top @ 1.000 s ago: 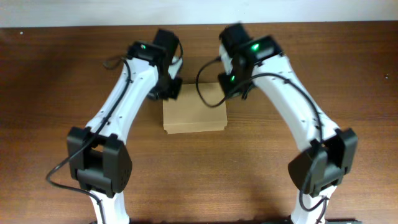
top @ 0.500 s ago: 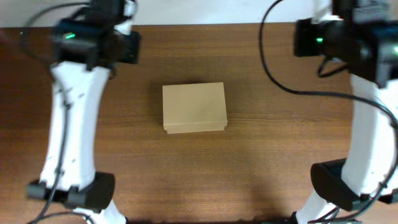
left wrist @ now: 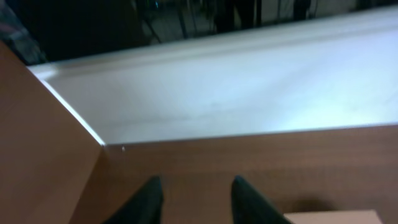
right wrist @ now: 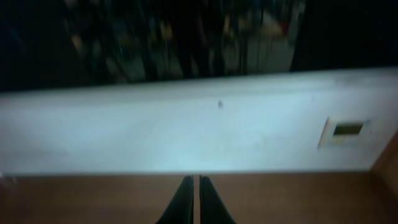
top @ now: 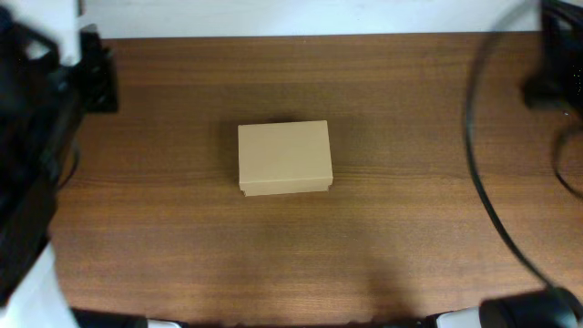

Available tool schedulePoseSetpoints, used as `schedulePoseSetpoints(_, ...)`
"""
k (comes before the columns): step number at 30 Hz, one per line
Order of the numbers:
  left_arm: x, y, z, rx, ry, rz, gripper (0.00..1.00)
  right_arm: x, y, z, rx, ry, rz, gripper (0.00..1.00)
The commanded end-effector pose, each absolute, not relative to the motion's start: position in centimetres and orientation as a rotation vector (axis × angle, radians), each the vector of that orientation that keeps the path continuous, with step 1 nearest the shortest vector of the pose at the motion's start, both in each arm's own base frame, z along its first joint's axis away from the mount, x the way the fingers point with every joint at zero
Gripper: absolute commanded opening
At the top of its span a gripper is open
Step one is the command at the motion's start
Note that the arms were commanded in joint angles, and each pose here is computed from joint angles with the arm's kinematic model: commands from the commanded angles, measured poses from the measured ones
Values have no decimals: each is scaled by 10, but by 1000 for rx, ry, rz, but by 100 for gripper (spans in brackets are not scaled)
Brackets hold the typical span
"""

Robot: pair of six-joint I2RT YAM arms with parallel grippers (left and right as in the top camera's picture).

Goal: Pack container

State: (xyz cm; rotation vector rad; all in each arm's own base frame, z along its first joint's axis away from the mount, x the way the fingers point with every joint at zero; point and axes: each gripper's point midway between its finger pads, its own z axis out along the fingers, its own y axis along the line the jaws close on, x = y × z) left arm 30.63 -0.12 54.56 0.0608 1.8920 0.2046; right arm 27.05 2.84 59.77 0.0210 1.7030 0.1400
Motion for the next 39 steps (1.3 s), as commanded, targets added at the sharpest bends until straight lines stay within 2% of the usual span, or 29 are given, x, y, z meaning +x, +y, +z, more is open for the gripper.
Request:
schedulePoseSetpoints(1,294,5,556,48,1856,224,49,250,25,611,36,1647,162,9)
schedulePoseSetpoints(2,291,5,557,47,1851,223,57,245,25,613,36,1638,162,19)
schedulePoseSetpoints(3,290,5,558,46,1848,223,100,241,24,615,37,1632,163,33)
schedulePoseSetpoints(4,289,5,558,46,1847,223,100,239,24,615,37,1629,164,61)
schedulePoseSetpoints(5,289,5,558,46,1848,223,100,236,23,616,37,1624,164,99)
schedulePoseSetpoints(11,285,6,544,60,1910,231,100,234,23,616,37,1625,164,99)
schedulePoseSetpoints(23,265,9,500,104,2107,259,100,244,24,572,33,1807,143,99)
schedulePoseSetpoints(33,265,9,500,105,2107,259,100,250,25,541,30,1941,127,99)
schedulePoseSetpoints(39,265,9,500,105,2107,259,100,252,25,540,33,1947,121,99)
